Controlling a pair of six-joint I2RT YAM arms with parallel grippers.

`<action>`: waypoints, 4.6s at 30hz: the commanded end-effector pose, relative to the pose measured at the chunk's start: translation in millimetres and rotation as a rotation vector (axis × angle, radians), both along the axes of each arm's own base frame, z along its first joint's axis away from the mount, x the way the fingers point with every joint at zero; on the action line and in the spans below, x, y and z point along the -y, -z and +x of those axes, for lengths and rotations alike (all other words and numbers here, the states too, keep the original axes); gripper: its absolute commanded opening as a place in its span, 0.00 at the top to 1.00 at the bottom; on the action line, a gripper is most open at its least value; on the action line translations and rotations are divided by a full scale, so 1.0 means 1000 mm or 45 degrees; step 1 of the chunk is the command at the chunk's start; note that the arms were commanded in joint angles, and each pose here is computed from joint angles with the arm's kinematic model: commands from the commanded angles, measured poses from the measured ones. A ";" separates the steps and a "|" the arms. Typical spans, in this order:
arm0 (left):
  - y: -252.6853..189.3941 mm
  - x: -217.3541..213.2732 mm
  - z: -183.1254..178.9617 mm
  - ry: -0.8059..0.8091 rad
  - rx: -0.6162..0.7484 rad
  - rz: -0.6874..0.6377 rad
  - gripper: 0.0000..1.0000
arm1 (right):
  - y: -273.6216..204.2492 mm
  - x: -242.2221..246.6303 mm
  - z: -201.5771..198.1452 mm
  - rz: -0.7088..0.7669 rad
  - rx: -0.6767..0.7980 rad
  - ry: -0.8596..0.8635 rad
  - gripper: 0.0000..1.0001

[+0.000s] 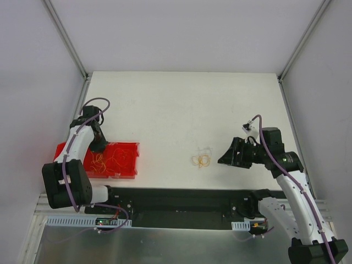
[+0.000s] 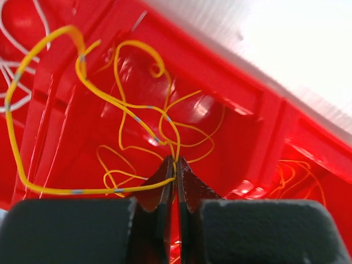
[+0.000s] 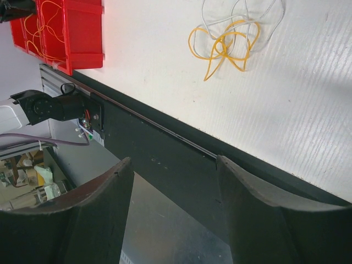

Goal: Untangle the cables

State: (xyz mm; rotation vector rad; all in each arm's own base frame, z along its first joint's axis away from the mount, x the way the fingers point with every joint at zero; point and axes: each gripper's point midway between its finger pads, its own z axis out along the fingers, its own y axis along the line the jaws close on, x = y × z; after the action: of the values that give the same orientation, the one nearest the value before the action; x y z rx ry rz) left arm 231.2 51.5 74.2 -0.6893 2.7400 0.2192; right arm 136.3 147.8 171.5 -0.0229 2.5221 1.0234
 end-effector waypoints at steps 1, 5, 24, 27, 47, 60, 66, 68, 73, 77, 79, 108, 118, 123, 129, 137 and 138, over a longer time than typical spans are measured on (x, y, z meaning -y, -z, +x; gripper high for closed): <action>0.010 0.007 -0.036 -0.260 -0.159 -0.081 1.00 | -0.010 -0.001 0.002 0.006 0.049 -0.018 0.36; 0.015 0.034 -0.038 -0.310 -0.215 -0.283 1.00 | -0.007 -0.002 0.002 0.009 0.037 -0.029 0.36; -0.030 0.014 -0.030 -0.548 -0.062 -0.294 0.58 | -0.007 -0.008 0.005 0.002 -0.028 -0.063 0.37; -0.042 0.021 -0.032 -0.523 -0.029 -0.336 0.49 | -0.007 -0.010 0.008 0.016 -0.047 -0.053 0.37; -0.124 0.127 0.008 0.035 0.399 -0.713 0.22 | 0.022 -0.017 0.008 0.067 -0.173 -0.011 0.37; -0.080 0.367 -0.032 0.802 -0.081 -0.890 0.26 | 0.080 -0.017 0.014 0.030 -0.313 0.067 0.37; -0.072 0.439 -0.033 0.993 -0.135 -0.965 0.27 | 0.084 -0.020 0.011 0.096 -0.347 0.151 0.38; -0.056 0.444 -0.028 0.976 -0.191 -0.930 0.34 | 0.086 -0.016 0.008 0.079 -0.329 0.167 0.38; -0.040 0.462 -0.042 0.989 -0.320 -0.961 0.56 | 0.076 -0.007 0.004 0.022 -0.267 0.145 0.38; -0.031 0.474 -0.057 1.024 -0.353 -0.937 0.57 | 0.061 0.003 0.007 -0.050 -0.182 0.103 0.38; -0.027 0.471 -0.054 1.007 -0.355 -0.893 0.55 | 0.054 0.007 0.009 -0.078 -0.144 0.084 0.38; -0.058 0.436 -0.072 1.321 -0.248 -0.810 1.00 | 0.053 -0.001 0.034 0.069 -0.164 0.215 0.35; -0.119 0.451 -0.090 1.425 -0.180 -1.056 1.00 | 0.063 -0.031 0.072 0.286 -0.367 0.334 0.36; -0.145 0.459 -0.091 1.488 -0.128 -1.132 1.00 | 0.077 -0.047 0.070 0.275 -0.396 0.322 0.36; -0.175 0.464 -0.091 1.578 -0.041 -1.194 1.00 | 0.087 -0.072 0.069 0.304 -0.463 0.257 0.50; -0.231 0.432 -0.065 1.639 0.307 -0.925 1.00 | 0.107 -0.048 0.074 0.179 -0.505 0.351 0.97; -0.232 0.419 -0.056 1.625 0.343 -0.812 1.00 | 0.109 -0.039 0.074 0.121 -0.486 0.352 1.00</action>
State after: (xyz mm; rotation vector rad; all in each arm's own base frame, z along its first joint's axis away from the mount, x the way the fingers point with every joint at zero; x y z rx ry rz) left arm 157.7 -406.8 247.0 0.8819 2.6069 -1.1855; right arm 198.1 209.1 64.2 0.5826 2.7023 1.2531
